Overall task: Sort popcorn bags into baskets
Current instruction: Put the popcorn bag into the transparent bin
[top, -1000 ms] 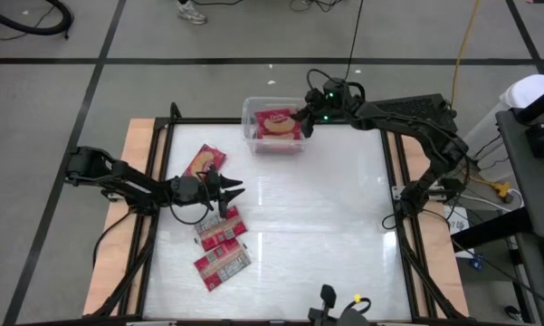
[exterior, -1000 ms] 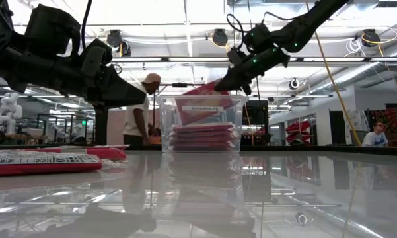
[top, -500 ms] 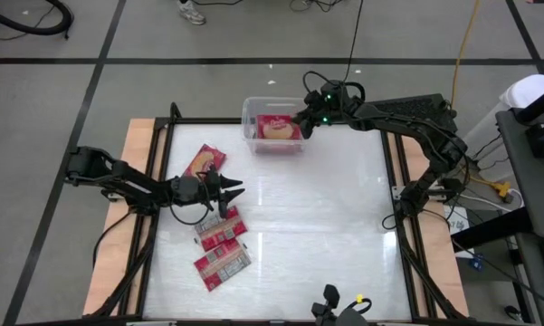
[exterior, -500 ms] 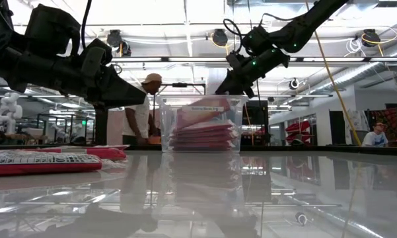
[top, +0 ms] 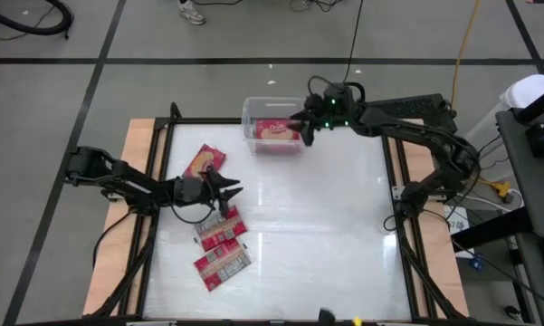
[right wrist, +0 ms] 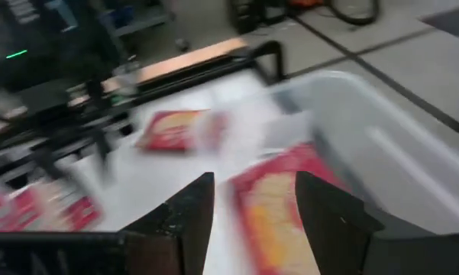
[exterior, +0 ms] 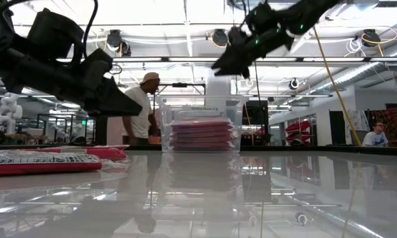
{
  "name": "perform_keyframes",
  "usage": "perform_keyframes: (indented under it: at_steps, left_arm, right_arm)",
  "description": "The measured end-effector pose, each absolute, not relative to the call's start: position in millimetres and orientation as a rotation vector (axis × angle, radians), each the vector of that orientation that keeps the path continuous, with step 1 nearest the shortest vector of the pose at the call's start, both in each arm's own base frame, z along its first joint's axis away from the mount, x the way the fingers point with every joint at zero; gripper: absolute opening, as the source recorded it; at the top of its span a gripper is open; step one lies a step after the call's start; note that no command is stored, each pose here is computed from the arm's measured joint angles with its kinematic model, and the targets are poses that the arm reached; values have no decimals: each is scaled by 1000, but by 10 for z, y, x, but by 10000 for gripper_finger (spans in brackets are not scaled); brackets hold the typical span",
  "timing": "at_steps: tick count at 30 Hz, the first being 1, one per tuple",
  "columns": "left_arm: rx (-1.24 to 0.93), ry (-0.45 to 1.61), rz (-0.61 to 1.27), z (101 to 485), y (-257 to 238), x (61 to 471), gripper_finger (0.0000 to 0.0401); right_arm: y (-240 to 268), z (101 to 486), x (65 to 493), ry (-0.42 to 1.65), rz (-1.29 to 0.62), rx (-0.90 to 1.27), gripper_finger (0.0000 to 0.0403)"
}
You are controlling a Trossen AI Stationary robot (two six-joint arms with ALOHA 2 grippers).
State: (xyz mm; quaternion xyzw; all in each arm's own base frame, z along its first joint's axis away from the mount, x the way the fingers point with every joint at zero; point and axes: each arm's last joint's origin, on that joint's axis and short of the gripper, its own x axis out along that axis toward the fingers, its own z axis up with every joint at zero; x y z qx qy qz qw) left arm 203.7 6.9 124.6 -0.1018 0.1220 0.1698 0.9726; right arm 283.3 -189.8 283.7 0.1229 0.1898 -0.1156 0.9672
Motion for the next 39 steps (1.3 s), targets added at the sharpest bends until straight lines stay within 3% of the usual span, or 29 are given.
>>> perform_keyframes:
  at_steps: [6,13,20,26,31,39]
  left_arm:
    - [-258,271,438,1238,180,2065,136]
    - [-243,590,517,1159,207,2063,136]
    - [20,884,348,1318,-112,2140,138]
    - [255,1125,425,1463,-307,2011,168]
    - [271,1183,424,1404,-313,1944,188]
    - [331,1336,532,1320,-252,1754,178]
  right_arm:
    - [-1305,2822,2890,412,-101,217,178]
    - [-662,2451,2770,359,-124,81,178]
    - [-206,1944,2468,131,-20,-3,178]
    - [6,1710,2342,208,-95,-19,178]
    - [86,1685,2334,231,-104,5,178]
    - [113,1685,2332,232,-92,0,178]
